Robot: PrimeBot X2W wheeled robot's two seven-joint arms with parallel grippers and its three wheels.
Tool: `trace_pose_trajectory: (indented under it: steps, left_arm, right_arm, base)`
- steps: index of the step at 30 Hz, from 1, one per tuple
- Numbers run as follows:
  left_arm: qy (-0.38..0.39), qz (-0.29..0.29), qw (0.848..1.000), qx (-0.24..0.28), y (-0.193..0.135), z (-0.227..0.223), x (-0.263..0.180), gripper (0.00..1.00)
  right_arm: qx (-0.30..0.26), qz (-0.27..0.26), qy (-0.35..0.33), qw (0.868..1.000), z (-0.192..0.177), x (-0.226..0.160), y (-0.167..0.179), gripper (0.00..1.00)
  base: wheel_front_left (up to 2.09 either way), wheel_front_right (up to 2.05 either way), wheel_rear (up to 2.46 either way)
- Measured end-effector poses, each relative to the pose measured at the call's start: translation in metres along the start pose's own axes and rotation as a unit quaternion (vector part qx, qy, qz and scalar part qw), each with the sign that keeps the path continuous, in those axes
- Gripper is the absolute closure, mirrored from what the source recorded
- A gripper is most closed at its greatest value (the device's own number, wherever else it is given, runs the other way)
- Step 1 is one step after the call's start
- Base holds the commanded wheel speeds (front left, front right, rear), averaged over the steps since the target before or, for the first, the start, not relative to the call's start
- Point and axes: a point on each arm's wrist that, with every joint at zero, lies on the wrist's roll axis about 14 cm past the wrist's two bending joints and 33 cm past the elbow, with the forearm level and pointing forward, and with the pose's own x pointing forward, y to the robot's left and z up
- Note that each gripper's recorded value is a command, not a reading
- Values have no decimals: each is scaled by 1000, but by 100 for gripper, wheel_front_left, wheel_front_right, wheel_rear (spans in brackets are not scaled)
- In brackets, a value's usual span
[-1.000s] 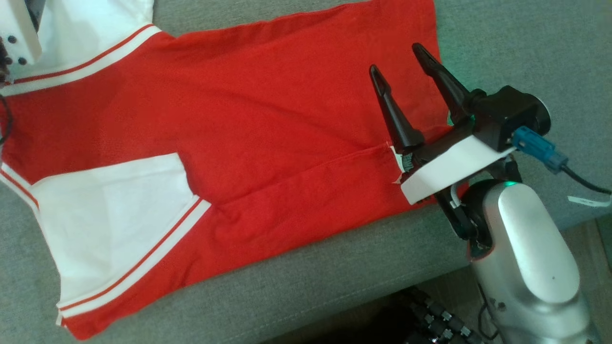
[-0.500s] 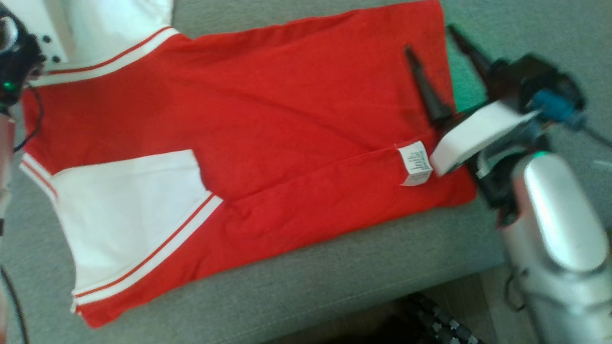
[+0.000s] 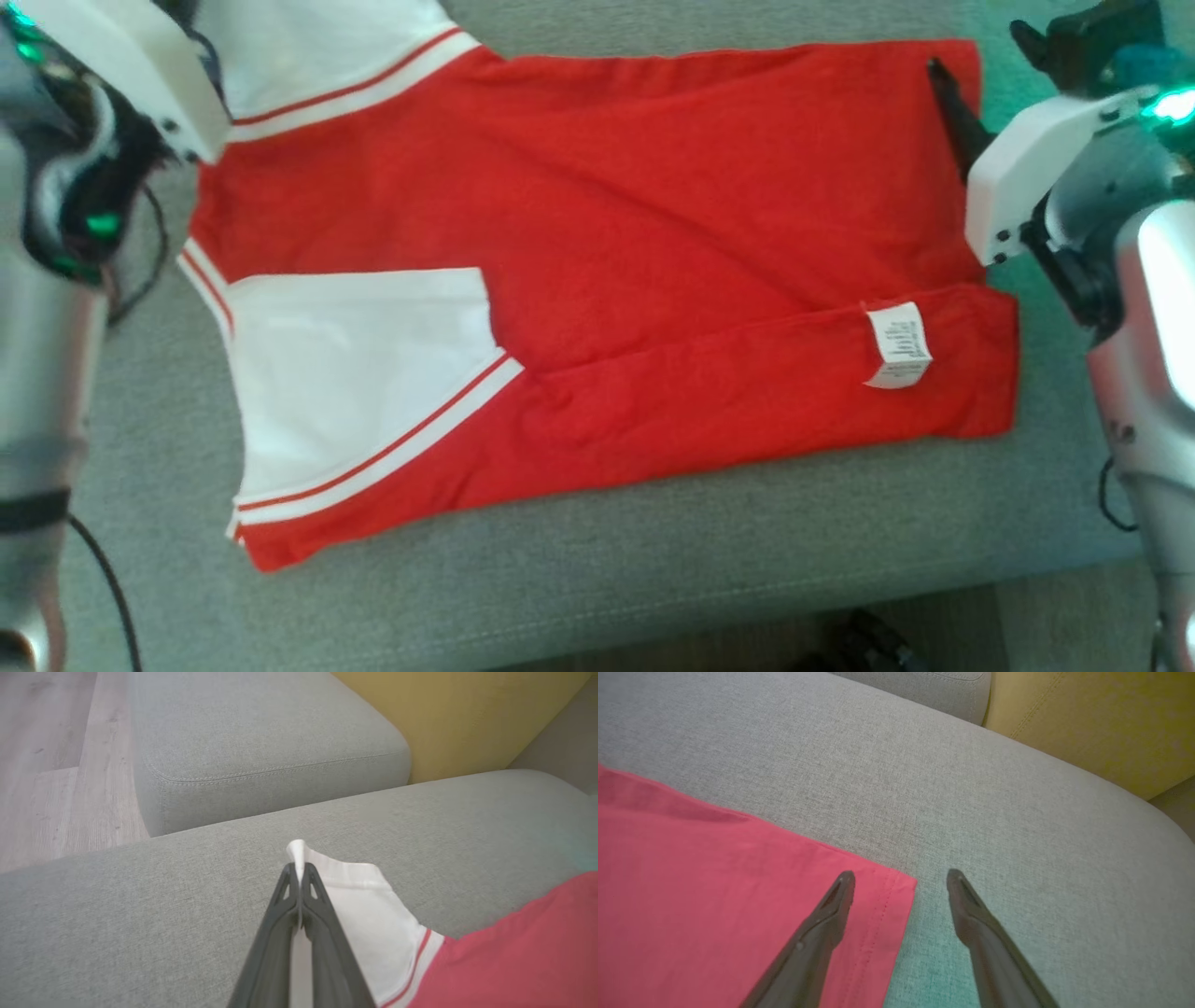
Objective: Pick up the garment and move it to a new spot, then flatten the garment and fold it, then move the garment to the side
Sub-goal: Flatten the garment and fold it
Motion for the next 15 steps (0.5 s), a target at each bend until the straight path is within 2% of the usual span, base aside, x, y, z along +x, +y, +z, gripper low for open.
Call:
trace_pose_trajectory:
  steps: [8,12,13,14,15]
  left_arm:
    - [-12,-6,1000,-15,-10,-9,-25,100]
    - [-20,-10,1000,-21,-14,-7,-27,100]
    - [-21,-10,1000,-21,-14,-7,-27,100]
    - [-21,-10,1000,-21,-14,-7,-27,100]
    - [-22,-11,999,-22,-14,-6,-27,100]
  right_arm:
    - [4,14,73,997,-21,8,-2,0]
    - [13,24,84,996,-19,11,0,0]
    - [17,27,88,996,-18,12,0,3]
    - [19,29,91,995,-18,13,0,18]
    - [20,30,94,995,-18,14,0,45]
  base:
    - [0,0,0]
    - [0,0,0]
    - [0,0,0]
    - [0,0,0]
    - [0,0,0]
